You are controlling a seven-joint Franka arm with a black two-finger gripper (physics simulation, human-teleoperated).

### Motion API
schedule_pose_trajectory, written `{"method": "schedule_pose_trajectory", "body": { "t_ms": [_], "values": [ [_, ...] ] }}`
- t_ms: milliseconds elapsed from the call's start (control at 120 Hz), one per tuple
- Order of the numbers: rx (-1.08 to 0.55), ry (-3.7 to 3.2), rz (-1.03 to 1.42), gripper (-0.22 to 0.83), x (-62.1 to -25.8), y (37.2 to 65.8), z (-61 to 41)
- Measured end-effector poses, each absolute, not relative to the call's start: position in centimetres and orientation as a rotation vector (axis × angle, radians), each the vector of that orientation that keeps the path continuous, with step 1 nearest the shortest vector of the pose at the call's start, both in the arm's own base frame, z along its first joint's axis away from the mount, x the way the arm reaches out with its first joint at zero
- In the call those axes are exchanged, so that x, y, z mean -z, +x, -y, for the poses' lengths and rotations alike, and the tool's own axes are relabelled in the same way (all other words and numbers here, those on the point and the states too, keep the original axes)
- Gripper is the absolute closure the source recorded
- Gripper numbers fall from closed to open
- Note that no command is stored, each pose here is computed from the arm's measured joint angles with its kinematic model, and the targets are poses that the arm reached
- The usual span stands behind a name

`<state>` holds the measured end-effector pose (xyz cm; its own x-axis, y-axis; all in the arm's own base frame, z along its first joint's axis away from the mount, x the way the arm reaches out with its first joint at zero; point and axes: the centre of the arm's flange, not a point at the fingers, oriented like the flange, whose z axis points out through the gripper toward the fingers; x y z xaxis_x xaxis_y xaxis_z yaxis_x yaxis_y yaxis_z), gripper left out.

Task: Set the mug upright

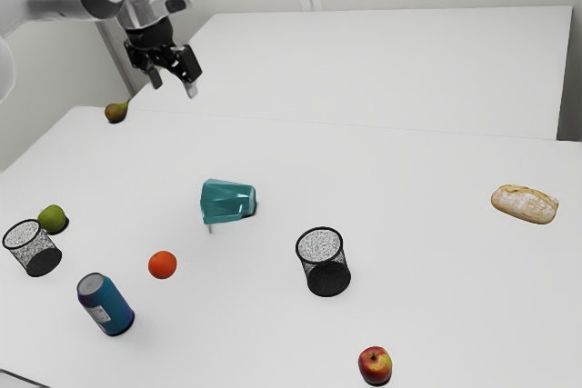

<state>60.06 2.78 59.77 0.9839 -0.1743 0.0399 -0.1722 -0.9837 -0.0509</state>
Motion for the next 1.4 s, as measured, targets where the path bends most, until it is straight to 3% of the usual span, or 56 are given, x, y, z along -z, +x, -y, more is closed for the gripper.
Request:
{"method": "schedule_pose_trajectory", "body": {
  "t_ms": [233, 408, 650, 1033, 1183, 1400],
  "values": [
    [0.056, -3.19, -0.215, 0.0, -58.2, 60.1, -3.7],
    [-0.055, -3.452, 0.053, 0.0, -52.7, 58.4, -9.3],
    [-0.196, -3.656, 0.162, 0.0, -44.2, 57.4, -10.3],
    [-0.082, -3.737, 0.214, 0.0, -37.6, 59.8, -16.9],
    [-0.112, -3.779, 0.218, 0.0, -33.7, 60.5, -17.1],
    [-0.088, -3.821, 0.182, 0.0, -32.0, 60.3, -16.3]
  ]
}}
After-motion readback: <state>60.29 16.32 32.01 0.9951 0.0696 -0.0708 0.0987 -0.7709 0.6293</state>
